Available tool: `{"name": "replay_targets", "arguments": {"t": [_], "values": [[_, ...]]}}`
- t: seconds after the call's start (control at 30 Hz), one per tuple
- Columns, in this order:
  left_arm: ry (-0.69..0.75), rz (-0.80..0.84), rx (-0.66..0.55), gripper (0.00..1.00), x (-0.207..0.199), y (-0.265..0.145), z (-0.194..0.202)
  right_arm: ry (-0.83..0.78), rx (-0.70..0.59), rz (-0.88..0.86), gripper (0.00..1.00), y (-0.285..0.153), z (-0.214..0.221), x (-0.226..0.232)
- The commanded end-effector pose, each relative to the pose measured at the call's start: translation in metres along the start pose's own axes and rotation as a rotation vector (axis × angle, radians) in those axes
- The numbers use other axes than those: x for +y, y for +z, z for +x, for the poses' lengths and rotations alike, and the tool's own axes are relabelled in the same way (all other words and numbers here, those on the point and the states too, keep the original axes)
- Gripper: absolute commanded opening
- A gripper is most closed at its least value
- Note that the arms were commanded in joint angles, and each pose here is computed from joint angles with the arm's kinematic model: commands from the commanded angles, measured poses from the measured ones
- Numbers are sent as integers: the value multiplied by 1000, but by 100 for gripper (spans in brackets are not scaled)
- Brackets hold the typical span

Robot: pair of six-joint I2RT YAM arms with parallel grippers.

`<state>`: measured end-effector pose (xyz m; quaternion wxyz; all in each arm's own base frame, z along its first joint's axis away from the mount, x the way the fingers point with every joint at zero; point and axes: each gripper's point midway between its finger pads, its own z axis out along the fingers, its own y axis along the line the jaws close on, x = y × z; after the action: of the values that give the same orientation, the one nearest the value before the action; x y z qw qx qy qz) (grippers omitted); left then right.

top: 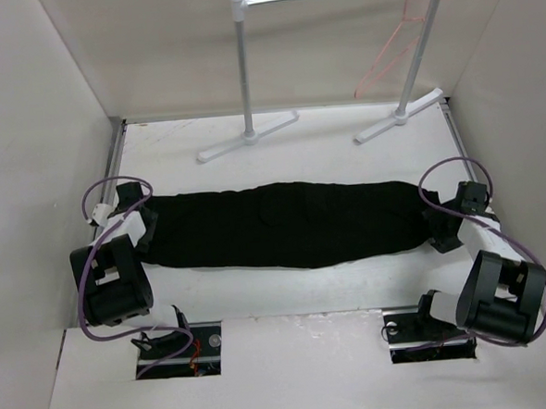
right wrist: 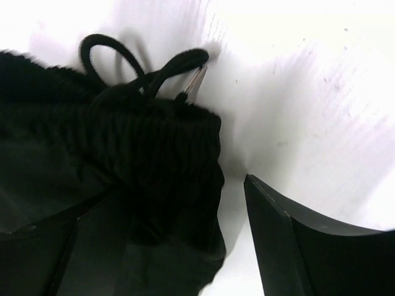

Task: Place the trousers on the hanger
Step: Fold the trousers at the center of the board.

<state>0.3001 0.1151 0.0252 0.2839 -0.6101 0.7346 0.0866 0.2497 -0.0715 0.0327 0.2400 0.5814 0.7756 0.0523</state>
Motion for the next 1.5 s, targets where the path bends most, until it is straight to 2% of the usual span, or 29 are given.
{"name": "replay_targets", "arguments": {"t": [0.0,0.07,0.13,0.17,0.2,0.23,0.27,0.4,0.5,0.6,0.73,0.83,0.93,1.1,1.17,1.3,1.47], "values": [[-42,-44,-35,55,12,6,-1,23,-60,-59,74,9,-17,20],[-52,-27,-40,56,8,2,-4,44,-61,-71,67,16,-21,27],[-55,2,-51,56,1,-5,-8,50,-44,-78,49,21,-19,35],[-56,20,-56,56,-3,-10,-9,55,-41,-86,33,22,-18,39],[-56,37,-62,56,-6,-15,-11,62,-46,-88,23,20,-20,41],[-53,51,-67,56,-9,-19,-12,67,-63,-100,15,14,-23,45],[-52,65,-68,56,-11,-24,-13,68,-97,-108,12,5,-29,47],[5,152,-34,56,-27,-50,6,66,-305,-126,9,-56,-74,56],[140,268,32,56,-44,-86,51,76,-454,-215,10,-123,-115,74],[255,363,87,56,-49,-125,95,48,-548,-300,11,-187,-139,94],[376,464,164,57,-57,-174,145,-45,-614,-411,12,-243,-143,118],[417,525,171,57,-67,-202,159,-144,-619,-493,12,-276,-129,138],[396,571,151,58,-77,-222,145,-263,-558,-607,12,-300,-96,170],[347,601,117,61,-75,-226,100,-433,-406,-741,13,-316,-16,226],[298,582,91,62,-64,-215,73,-515,-348,-769,14,-319,27,249],[195,557,80,63,-48,-199,42,-662,-231,-818,16,-319,113,286],[114,513,100,64,-30,-170,31,-854,-97,-854,17,-312,231,313]]}}
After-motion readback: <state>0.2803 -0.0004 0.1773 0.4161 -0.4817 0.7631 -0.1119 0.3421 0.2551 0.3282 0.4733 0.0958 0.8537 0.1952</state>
